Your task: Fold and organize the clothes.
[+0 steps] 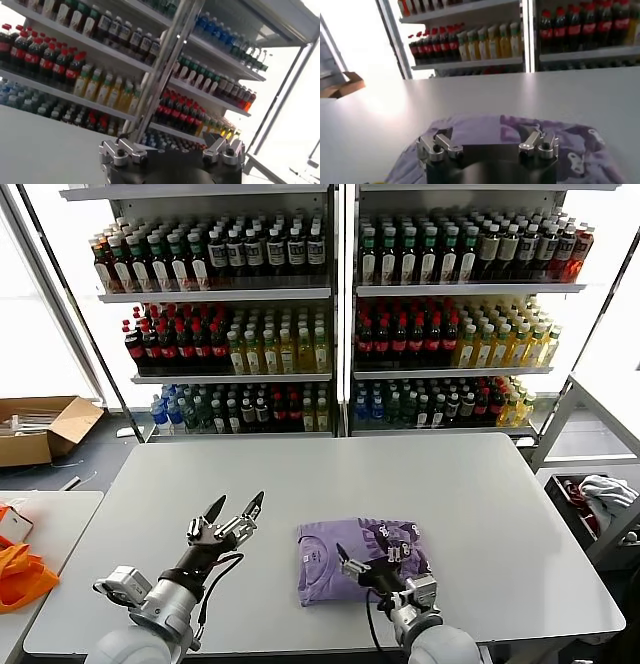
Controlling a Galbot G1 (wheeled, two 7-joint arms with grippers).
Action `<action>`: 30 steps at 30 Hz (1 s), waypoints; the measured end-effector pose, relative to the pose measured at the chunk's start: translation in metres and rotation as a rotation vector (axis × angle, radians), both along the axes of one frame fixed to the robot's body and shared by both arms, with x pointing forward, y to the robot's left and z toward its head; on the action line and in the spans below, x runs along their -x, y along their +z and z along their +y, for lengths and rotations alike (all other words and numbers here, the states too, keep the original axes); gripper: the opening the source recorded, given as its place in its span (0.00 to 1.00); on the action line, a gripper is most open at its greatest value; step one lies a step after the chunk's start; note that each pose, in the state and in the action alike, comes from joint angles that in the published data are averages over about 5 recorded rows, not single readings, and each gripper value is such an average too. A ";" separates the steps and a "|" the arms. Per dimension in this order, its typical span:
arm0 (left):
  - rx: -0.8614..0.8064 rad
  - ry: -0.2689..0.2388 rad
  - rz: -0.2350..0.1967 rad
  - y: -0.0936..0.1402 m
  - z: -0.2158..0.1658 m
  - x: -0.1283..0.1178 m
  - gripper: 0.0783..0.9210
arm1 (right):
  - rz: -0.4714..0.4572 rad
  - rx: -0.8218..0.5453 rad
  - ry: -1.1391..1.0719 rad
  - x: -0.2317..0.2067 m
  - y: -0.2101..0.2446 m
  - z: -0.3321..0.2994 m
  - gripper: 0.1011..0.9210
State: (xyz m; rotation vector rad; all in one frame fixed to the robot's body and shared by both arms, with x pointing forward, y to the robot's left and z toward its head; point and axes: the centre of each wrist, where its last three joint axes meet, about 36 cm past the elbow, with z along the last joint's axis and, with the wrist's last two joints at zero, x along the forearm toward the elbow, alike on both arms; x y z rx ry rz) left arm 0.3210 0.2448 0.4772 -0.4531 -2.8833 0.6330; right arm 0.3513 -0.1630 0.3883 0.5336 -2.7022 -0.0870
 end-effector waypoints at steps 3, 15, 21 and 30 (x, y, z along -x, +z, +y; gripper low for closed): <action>0.001 0.002 0.001 -0.001 0.000 0.001 0.88 | 0.017 0.034 0.015 0.002 -0.009 0.010 0.88; -0.011 0.010 -0.004 0.000 0.004 0.002 0.88 | -0.193 0.009 0.002 0.009 0.034 -0.013 0.88; -0.027 0.015 -0.017 0.001 0.011 -0.004 0.88 | -0.303 0.013 -0.089 0.010 0.055 -0.064 0.88; -0.104 0.012 -0.037 0.003 0.025 -0.006 0.88 | -0.366 0.000 -0.241 0.028 0.066 -0.142 0.88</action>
